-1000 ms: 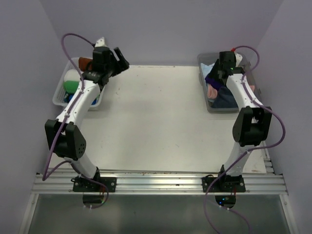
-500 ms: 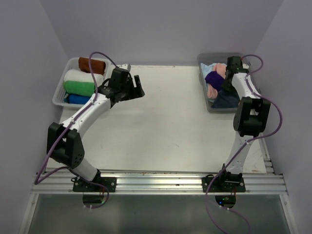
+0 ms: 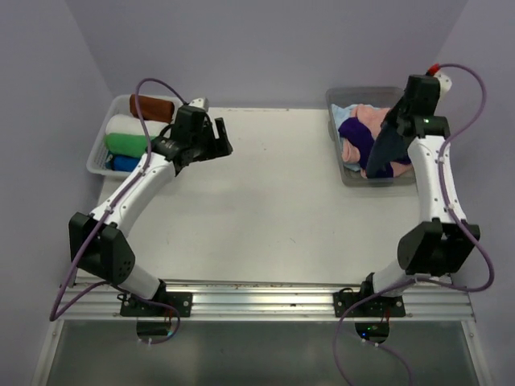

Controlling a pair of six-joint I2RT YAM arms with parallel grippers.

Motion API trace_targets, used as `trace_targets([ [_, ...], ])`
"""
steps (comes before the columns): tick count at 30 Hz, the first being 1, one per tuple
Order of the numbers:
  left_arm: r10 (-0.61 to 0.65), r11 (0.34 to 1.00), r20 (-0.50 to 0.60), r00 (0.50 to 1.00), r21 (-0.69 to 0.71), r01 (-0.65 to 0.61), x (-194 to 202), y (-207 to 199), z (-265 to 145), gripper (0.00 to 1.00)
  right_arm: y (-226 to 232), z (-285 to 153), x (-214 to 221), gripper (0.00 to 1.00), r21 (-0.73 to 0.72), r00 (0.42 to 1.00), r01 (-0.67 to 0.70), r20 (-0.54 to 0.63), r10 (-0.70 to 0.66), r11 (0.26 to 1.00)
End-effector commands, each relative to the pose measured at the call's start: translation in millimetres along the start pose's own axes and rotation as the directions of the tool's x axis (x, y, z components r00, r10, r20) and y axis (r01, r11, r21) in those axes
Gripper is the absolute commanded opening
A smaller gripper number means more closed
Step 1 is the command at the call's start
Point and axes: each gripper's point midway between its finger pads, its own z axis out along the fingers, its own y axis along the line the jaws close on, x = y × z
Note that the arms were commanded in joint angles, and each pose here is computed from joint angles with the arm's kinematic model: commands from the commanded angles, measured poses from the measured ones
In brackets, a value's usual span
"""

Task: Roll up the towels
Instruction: Grab a towel with the right arm, then move the towel to the center of the board, then flatten the towel

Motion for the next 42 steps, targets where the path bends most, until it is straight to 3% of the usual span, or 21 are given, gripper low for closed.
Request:
trace_targets([
  [1, 0.021, 1.000, 0.048, 0.999, -0.008, -0.021, -32.7, 3.6, -18.3, 0.79, 30.2, -74.9, -64.6, 0.00, -0.174, 0.983, -0.023, 0.175, 0.054, 0.984],
  [4, -0.011, 1.000, 0.070, 0.998, -0.020, 0.012, -45.1, 20.4, -26.9, 0.79, 55.9, -120.1, -83.3, 0.00, -0.286, 0.969, 0.033, 0.243, 0.039, 0.958],
  [8, -0.103, 0.993, 0.089, 0.991, -0.049, 0.108, -59.4, 54.1, -42.2, 0.79, 112.0, -175.1, -70.1, 0.00, -0.454, 0.959, 0.164, 0.280, -0.034, 0.876],
  [11, -0.138, 0.985, 0.133, 0.982, -0.083, 0.149, -72.0, 76.9, -56.4, 0.79, 156.1, -208.7, -41.0, 0.00, -0.563, 0.956, 0.243, 0.279, -0.095, 0.790],
  [15, -0.146, 0.977, 0.167, 0.975, -0.133, 0.169, -78.8, 97.9, -70.6, 0.79, 209.7, -239.2, 28.9, 0.00, -0.707, 0.961, 0.277, 0.208, -0.183, 0.650],
  [18, -0.146, 0.970, 0.169, 0.975, -0.167, 0.175, -76.1, 111.3, -75.5, 0.79, 227.3, -231.0, 94.1, 0.00, -0.756, 0.959, 0.247, 0.104, -0.262, 0.606],
  [21, -0.125, 0.973, 0.150, 0.981, -0.173, 0.150, -68.8, 114.7, -72.6, 0.79, 223.2, -197.3, 151.5, 0.01, -0.742, 0.944, 0.198, -0.030, -0.328, 0.641],
  [23, -0.114, 0.980, 0.119, 0.986, -0.148, 0.131, -62.3, 112.0, -66.2, 0.79, 211.6, -155.0, 178.1, 0.27, -0.676, 0.924, 0.200, -0.109, -0.365, 0.709],
  [25, -0.109, 0.984, 0.076, 0.991, -0.132, 0.118, -51.2, 110.2, -58.5, 0.79, 204.4, -128.9, 197.9, 0.54, -0.659, 0.897, 0.182, -0.192, -0.397, 0.730],
  [26, -0.102, 0.985, 0.051, 0.993, -0.136, 0.109, -45.0, 110.7, -53.6, 0.79, 194.2, -102.5, 208.3, 0.56, -0.615, 0.880, 0.170, -0.257, -0.399, 0.770],
  [29, -0.065, 0.990, -0.002, 0.998, -0.125, 0.064, -24.3, 95.2, -44.5, 0.80, 174.3, -85.9, 229.4, 0.59, -0.580, 0.846, 0.180, -0.321, -0.426, 0.794],
  [33, -0.033, 0.998, -0.170, 0.985, -0.053, 0.025, 50.1, 57.3, -21.4, 0.78, 156.8, -85.3, 246.9, 0.60, -0.578, 0.839, 0.176, -0.335, -0.429, 0.797],
  [38, -0.035, 0.999, -0.365, 0.930, -0.026, 0.028, 153.6, 45.3, -8.2, 0.77, 141.6, -98.9, 309.1, 0.62, -0.636, 0.753, 0.142, -0.427, -0.500, 0.758],
  [42, -0.032, 0.999, -0.426, 0.904, 0.018, 0.044, 192.7, 33.1, -5.8, 0.79, 143.7, -110.2, 347.8, 0.66, -0.682, 0.693, 0.133, -0.455, -0.559, 0.719],
])
